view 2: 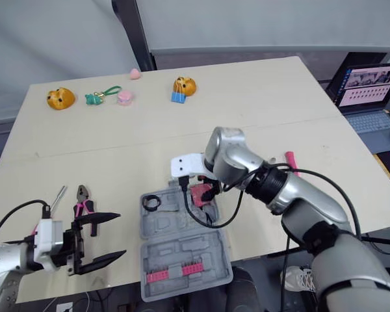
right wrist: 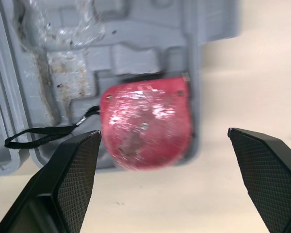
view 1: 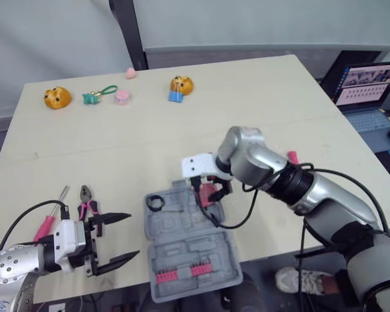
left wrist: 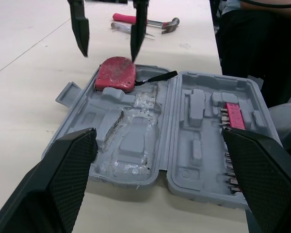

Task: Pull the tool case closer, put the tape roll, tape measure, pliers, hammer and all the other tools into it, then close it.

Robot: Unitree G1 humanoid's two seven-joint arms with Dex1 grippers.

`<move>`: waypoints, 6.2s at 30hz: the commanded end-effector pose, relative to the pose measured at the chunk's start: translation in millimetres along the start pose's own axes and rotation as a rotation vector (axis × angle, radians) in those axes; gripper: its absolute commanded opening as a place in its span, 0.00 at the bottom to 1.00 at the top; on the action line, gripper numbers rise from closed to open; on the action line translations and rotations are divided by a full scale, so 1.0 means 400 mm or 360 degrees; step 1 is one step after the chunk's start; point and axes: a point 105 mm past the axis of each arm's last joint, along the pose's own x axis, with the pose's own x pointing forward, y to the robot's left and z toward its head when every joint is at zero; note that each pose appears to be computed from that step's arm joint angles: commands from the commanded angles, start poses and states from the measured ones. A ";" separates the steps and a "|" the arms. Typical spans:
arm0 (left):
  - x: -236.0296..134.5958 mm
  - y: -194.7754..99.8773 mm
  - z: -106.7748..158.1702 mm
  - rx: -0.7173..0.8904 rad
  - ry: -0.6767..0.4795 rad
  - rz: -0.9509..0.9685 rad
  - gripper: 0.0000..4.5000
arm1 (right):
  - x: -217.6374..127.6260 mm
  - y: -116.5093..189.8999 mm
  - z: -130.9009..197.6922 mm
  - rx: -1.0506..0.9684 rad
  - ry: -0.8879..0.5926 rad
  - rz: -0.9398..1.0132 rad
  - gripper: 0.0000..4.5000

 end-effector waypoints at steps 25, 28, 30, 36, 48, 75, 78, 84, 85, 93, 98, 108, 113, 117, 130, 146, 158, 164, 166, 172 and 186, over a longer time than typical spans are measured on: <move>-0.020 0.026 0.034 0.0050 -0.0022 0.0016 1.00 | -0.009 0.070 -0.111 0.0372 -0.1122 -0.0173 0.36; -0.027 0.026 0.035 0.0050 -0.0007 0.0022 1.00 | 0.007 0.062 -0.117 0.0387 -0.1189 -0.0191 0.36; -0.032 0.026 0.036 0.0051 0.0003 0.0029 1.00 | 0.024 0.064 -0.124 0.0364 -0.1203 -0.0180 0.36; -0.040 0.023 0.039 0.0057 0.0018 0.0045 1.00 | 0.062 0.059 -0.139 0.0353 -0.1231 -0.0150 0.36; -0.052 0.013 0.037 0.0053 0.0044 0.0057 1.00 | 0.117 0.070 -0.152 0.0425 -0.1267 -0.0080 0.36; -0.061 0.009 0.036 0.0047 0.0047 0.0078 1.00 | 0.156 0.086 -0.183 0.0566 -0.1250 -0.0026 0.36; -0.058 0.010 0.039 0.0044 0.0032 0.0084 1.00 | 0.074 0.072 -0.158 0.0468 -0.1317 -0.0130 0.36; -0.041 0.010 0.034 0.0002 -0.0026 0.0096 1.00 | -0.121 0.140 -0.125 0.0360 -0.1358 -0.0329 0.36; -0.038 0.009 0.031 -0.0011 -0.0039 0.0103 1.00 | -0.135 0.161 -0.128 0.0383 -0.1349 -0.0335 0.36; -0.024 -0.001 0.001 -0.0065 -0.0067 0.0113 1.00 | -0.158 0.292 -0.190 0.0732 -0.1243 -0.0427 0.36; -0.024 -0.010 -0.007 -0.0090 -0.0074 0.0119 1.00 | -0.127 0.412 -0.222 0.0960 -0.1126 -0.0272 0.36; -0.052 -0.076 -0.037 -0.0218 -0.0029 0.0184 1.00 | -0.059 0.569 -0.315 0.1354 -0.0991 -0.0249 0.36; -0.059 -0.073 -0.042 -0.0244 -0.0028 0.0244 1.00 | -0.021 0.597 -0.370 0.1417 -0.0962 -0.0302 0.36; -0.063 -0.072 -0.045 -0.0236 -0.0013 0.0251 1.00 | -0.011 0.608 -0.384 0.1403 -0.0970 -0.0304 0.36; -0.054 -0.064 -0.044 -0.0229 -0.0044 0.0256 1.00 | -0.016 0.592 -0.378 0.1352 -0.1006 -0.0311 0.36; -0.093 0.000 0.015 -0.0724 0.0189 0.1309 1.00 | -0.181 0.403 -0.218 0.0768 -0.1324 -0.0247 1.00; -0.142 0.055 -0.020 -0.0838 0.0398 0.1922 1.00 | -0.214 0.327 -0.172 0.0615 -0.1356 -0.0272 1.00; -0.128 0.106 -0.045 -0.0947 0.0433 0.2066 1.00 | -0.239 0.313 -0.171 0.0576 -0.1308 -0.0290 1.00; -0.127 0.120 -0.062 -0.0980 0.0475 0.2108 1.00 | -0.240 0.312 -0.177 0.0583 -0.1286 -0.0309 1.00; -0.107 0.150 -0.121 -0.1102 0.0578 0.2109 1.00 | -0.249 0.320 -0.193 0.0619 -0.1253 -0.0349 1.00; -0.030 0.187 -0.178 -0.1151 0.0729 0.1974 1.00 | -0.251 0.350 -0.202 0.0666 -0.1231 -0.0411 1.00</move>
